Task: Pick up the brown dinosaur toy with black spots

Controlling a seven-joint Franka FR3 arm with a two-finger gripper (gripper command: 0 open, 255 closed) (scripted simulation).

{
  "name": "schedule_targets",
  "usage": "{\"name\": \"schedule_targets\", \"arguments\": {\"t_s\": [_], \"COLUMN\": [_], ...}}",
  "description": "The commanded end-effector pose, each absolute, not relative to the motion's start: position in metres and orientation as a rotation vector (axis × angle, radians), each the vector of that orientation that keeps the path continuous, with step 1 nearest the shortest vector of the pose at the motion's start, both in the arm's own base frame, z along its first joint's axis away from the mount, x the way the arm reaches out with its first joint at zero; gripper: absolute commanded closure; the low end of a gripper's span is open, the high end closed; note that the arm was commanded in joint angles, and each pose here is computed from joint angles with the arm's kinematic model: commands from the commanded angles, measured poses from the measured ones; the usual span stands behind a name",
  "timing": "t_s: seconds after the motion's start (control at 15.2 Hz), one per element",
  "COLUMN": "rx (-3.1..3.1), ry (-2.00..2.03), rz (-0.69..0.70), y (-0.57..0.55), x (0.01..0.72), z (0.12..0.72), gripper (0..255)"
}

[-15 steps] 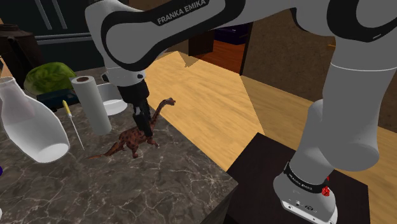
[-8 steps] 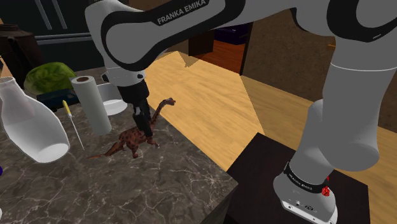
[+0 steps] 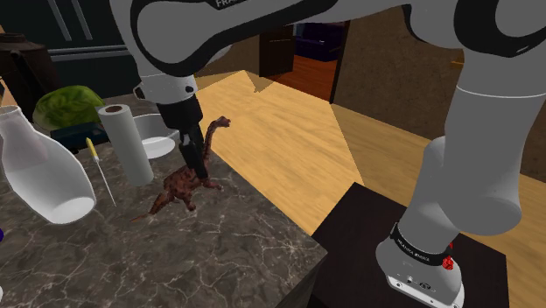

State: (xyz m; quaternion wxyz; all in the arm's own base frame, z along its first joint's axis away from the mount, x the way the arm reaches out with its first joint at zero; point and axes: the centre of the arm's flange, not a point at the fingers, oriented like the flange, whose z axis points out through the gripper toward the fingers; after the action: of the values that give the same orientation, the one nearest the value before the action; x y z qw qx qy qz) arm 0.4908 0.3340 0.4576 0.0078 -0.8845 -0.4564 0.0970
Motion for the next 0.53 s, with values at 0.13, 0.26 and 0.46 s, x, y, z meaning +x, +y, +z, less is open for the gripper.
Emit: {"name": "schedule_targets", "arguments": {"t_s": [0.13,0.26,0.46], "rx": [-2.765,-2.765,-2.765], "ry": [-1.426,-1.426,-1.426], "rz": [0.304,0.304,0.304], "y": [0.333,0.333,0.333], "x": [0.491,0.491,0.491], "z": [0.48,0.49,0.506], "gripper": [255,255,255]}}
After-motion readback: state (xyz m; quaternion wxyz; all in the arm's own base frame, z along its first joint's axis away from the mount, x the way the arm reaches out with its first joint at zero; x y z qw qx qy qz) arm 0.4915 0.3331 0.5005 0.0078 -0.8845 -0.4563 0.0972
